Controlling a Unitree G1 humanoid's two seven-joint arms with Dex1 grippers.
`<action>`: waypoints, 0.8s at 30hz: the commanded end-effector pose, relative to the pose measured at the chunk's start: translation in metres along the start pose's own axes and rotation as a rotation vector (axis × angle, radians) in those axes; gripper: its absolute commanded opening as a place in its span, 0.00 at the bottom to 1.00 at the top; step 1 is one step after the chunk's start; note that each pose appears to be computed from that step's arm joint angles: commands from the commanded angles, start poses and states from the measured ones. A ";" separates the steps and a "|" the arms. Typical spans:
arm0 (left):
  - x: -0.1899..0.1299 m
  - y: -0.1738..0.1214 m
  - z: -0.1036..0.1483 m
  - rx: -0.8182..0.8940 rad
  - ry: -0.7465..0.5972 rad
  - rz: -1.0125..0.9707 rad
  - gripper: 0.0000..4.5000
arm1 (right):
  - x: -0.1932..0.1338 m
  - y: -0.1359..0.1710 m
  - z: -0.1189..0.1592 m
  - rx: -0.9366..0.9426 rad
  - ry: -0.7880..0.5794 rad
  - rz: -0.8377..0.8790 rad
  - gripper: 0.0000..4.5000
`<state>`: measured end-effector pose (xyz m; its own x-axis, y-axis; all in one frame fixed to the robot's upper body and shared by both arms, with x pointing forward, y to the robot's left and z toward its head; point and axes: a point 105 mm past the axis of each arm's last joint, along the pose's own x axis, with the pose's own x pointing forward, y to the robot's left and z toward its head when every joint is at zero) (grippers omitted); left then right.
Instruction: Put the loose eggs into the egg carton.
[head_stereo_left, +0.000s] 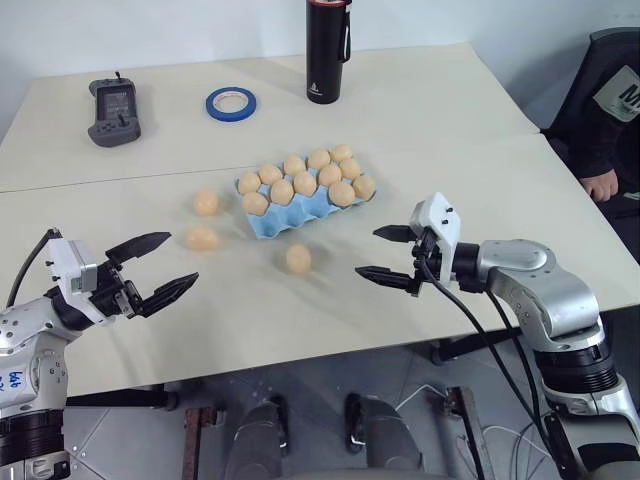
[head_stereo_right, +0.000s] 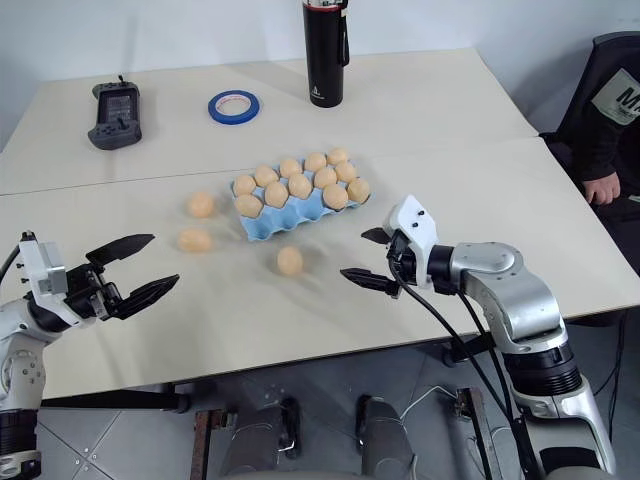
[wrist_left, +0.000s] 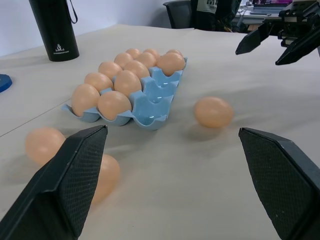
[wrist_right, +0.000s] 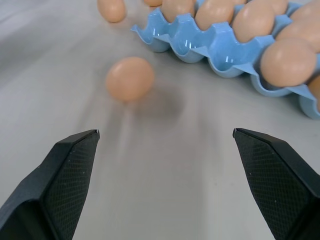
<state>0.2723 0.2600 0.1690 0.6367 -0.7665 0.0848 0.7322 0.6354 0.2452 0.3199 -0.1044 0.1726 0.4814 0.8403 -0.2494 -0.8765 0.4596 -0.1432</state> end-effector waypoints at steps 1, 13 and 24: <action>-0.004 0.001 0.012 0.037 -0.035 0.013 1.00 | 0.001 0.000 0.016 -0.040 -0.045 -0.013 1.00; -0.005 0.002 0.014 0.038 -0.034 0.034 1.00 | -0.002 -0.001 0.010 -0.032 -0.060 -0.055 1.00; -0.004 0.003 0.015 0.037 -0.039 0.039 1.00 | -0.009 -0.007 0.008 -0.012 -0.072 -0.087 1.00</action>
<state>0.2715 0.2599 0.1710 0.6522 -0.7518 0.0966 0.7162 0.6530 0.2463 0.3240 -0.1072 0.1711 0.5352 0.8173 -0.2135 -0.8447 0.5147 -0.1469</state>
